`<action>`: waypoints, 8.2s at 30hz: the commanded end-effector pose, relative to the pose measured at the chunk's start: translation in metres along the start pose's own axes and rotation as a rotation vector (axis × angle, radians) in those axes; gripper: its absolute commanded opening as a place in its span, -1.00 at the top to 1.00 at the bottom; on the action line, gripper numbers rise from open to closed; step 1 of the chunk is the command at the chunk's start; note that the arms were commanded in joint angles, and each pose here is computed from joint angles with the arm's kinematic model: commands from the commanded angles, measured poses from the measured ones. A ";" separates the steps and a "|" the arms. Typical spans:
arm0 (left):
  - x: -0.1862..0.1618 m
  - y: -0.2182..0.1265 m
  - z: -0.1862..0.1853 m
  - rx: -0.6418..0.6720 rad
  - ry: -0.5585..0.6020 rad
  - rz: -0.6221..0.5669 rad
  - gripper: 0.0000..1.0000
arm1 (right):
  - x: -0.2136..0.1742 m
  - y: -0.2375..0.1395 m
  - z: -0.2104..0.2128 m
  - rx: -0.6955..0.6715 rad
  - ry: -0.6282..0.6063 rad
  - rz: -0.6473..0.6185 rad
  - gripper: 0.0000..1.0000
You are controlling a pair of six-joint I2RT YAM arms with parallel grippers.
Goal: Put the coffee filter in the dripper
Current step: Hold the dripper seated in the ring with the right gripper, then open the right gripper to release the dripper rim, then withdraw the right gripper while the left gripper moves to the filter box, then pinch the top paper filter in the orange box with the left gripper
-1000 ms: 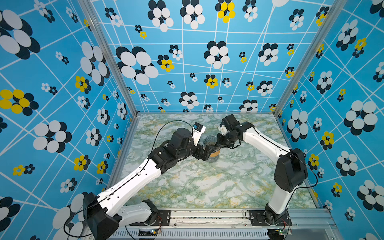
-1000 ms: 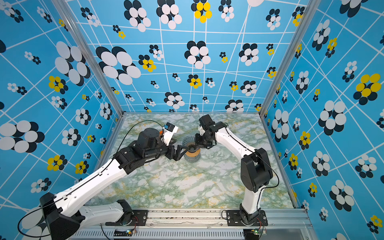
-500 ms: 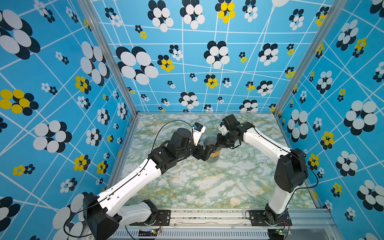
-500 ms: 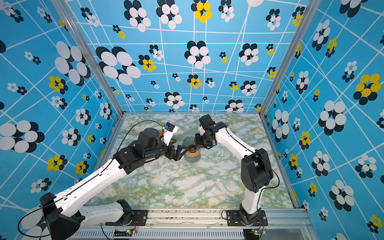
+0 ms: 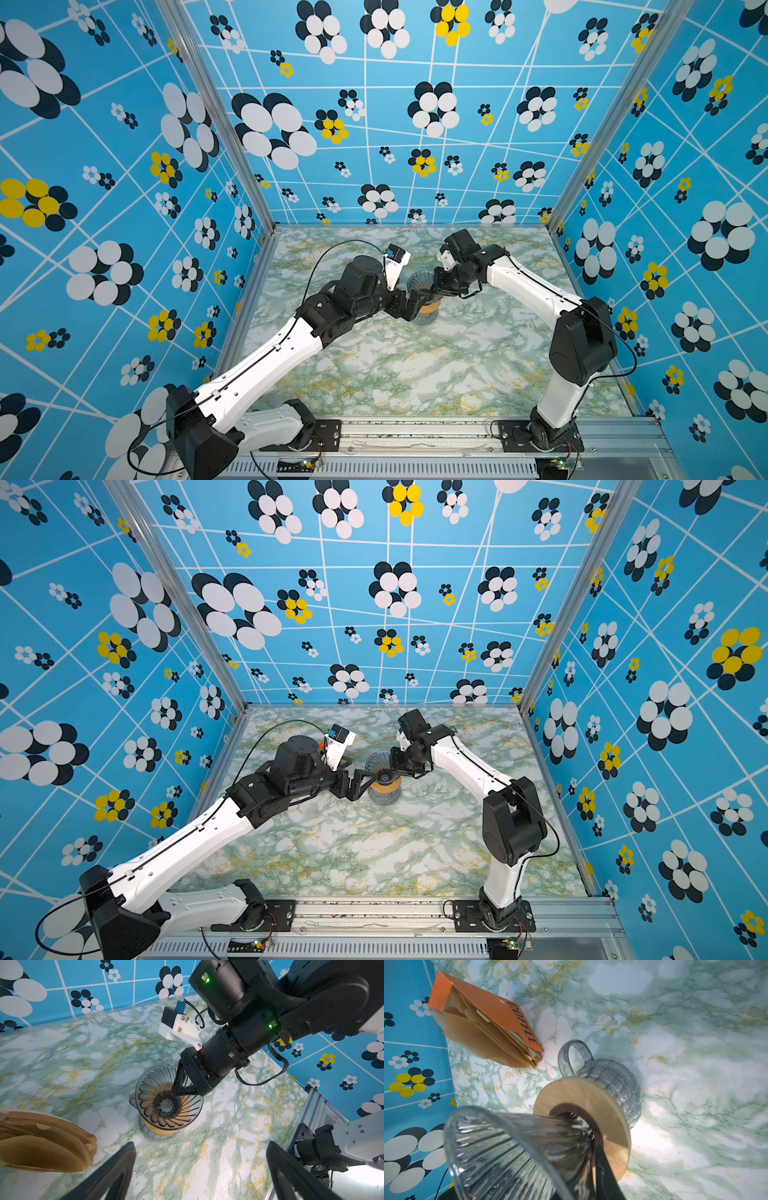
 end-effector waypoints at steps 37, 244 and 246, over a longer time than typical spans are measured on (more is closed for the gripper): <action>-0.003 0.009 0.007 0.011 -0.028 0.016 -0.98 | -0.017 -0.056 -0.005 -0.022 -0.047 -0.127 0.35; -0.067 0.092 0.230 1.027 -0.211 0.615 0.74 | -0.196 -0.203 -0.089 0.038 -0.253 -0.608 -0.55; -0.068 0.092 0.231 1.030 -0.212 0.617 0.74 | -0.196 -0.203 -0.089 0.038 -0.254 -0.610 -0.55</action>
Point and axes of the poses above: each gripper's point midway between its finger pads, its own y axis out along the fingers, its own z axis along the line the jaws close on, x = y × z, the point moved 5 cm from there along -y, back along the fingers, and after that the axes turned 4 degrees about y, right-handed, at the moved point
